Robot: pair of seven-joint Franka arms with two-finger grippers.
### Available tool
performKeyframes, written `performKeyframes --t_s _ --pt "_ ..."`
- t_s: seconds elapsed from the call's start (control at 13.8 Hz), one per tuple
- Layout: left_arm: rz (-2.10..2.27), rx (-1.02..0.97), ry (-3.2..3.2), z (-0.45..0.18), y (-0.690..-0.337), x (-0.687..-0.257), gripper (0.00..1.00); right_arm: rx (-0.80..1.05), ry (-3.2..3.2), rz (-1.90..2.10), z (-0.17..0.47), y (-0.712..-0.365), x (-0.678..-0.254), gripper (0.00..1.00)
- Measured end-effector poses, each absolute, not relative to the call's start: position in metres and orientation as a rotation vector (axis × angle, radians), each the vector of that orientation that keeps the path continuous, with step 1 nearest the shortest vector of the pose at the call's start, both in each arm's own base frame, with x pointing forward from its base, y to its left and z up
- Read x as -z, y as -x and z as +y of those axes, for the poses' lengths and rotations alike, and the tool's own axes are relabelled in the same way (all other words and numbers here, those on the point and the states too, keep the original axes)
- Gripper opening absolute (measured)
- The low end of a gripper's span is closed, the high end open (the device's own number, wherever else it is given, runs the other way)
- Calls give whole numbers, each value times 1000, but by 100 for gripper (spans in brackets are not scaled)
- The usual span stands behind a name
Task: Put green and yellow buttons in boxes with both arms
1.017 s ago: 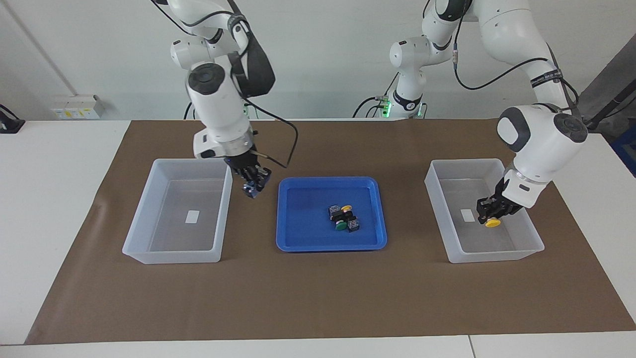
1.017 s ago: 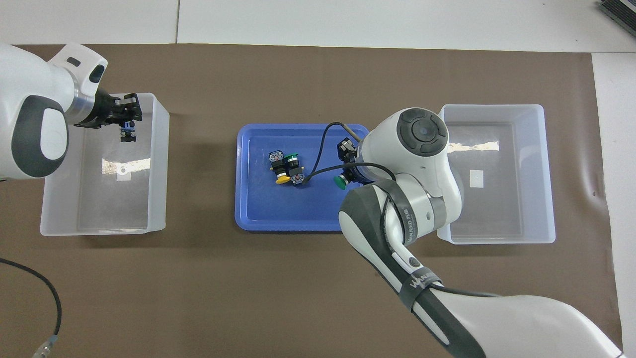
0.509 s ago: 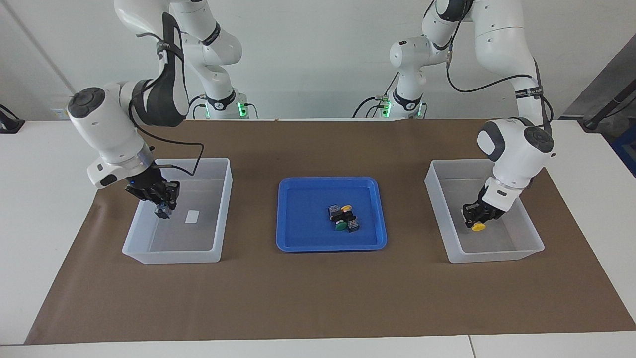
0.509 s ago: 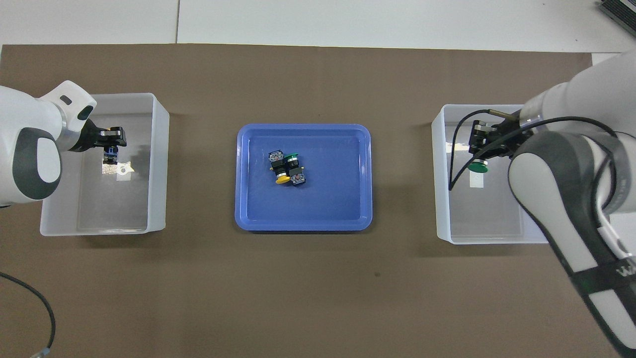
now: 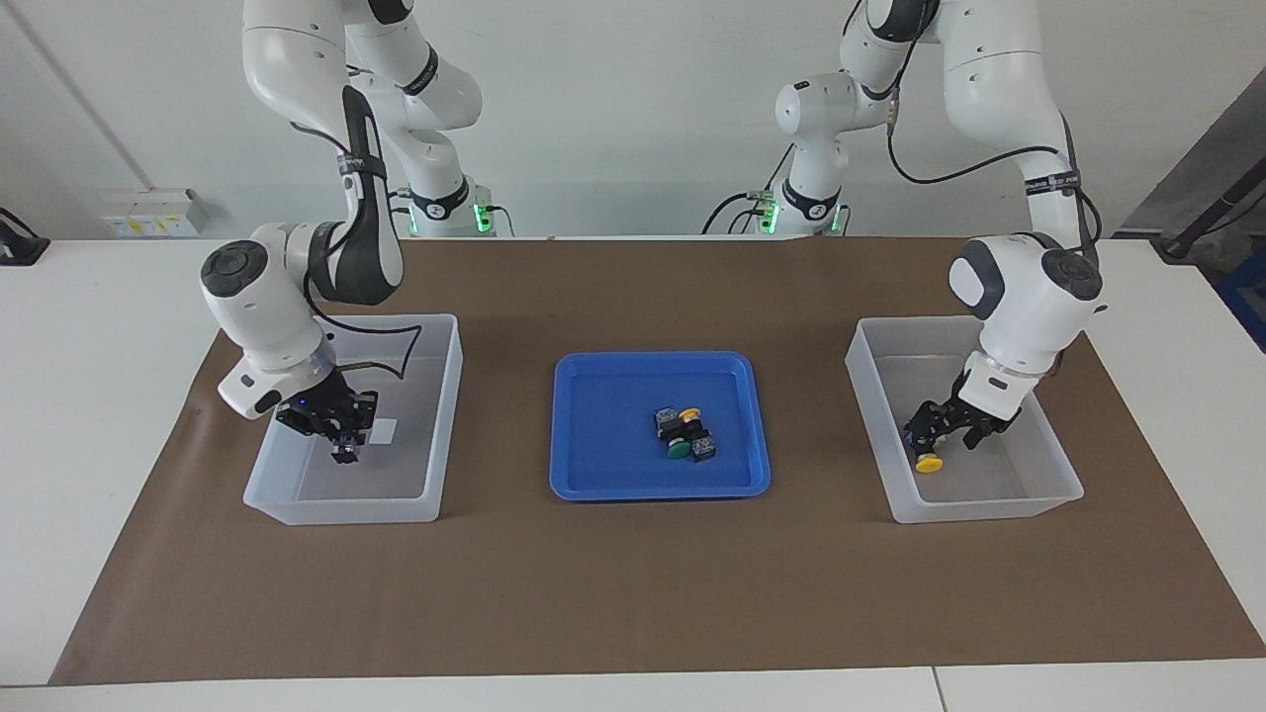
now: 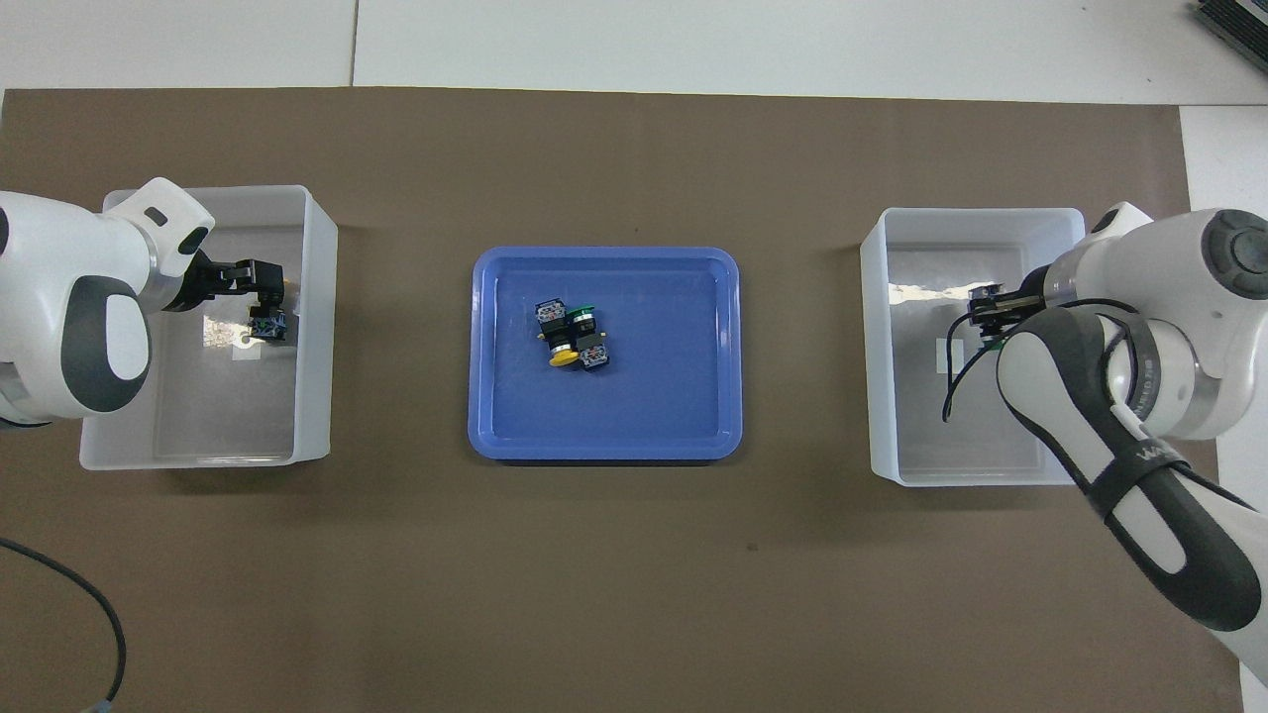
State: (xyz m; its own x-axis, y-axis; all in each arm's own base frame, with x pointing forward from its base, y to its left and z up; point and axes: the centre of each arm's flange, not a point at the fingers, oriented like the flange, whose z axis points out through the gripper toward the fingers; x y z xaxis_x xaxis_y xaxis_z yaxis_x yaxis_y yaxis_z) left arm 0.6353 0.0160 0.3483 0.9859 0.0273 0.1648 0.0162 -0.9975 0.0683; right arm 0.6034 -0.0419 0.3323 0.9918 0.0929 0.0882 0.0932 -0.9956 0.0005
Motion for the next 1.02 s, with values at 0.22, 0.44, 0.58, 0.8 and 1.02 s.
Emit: performKeyframes --t_s 0.22,0.44,0.58,0.8,1.02 --pt "-16 -203 -3061 -1 -651 -392 100 146 3132 -148 -41 -603 -333 49" --pt "15 -165 -3052 -35 -659 -435 100 186 3130 -159 -38 -609 -354 85" --pt "113 -151 -3038 -86 -656 -440 100 176 3127 -165 -36 -611 -383 100" --pt "259 -107 -3017 -170 -638 -431 100 159 3121 -149 -32 -611 -431 100" --pt "383 -136 -2979 -225 -614 -402 100 134 3113 -20 -10 -604 -466 100"
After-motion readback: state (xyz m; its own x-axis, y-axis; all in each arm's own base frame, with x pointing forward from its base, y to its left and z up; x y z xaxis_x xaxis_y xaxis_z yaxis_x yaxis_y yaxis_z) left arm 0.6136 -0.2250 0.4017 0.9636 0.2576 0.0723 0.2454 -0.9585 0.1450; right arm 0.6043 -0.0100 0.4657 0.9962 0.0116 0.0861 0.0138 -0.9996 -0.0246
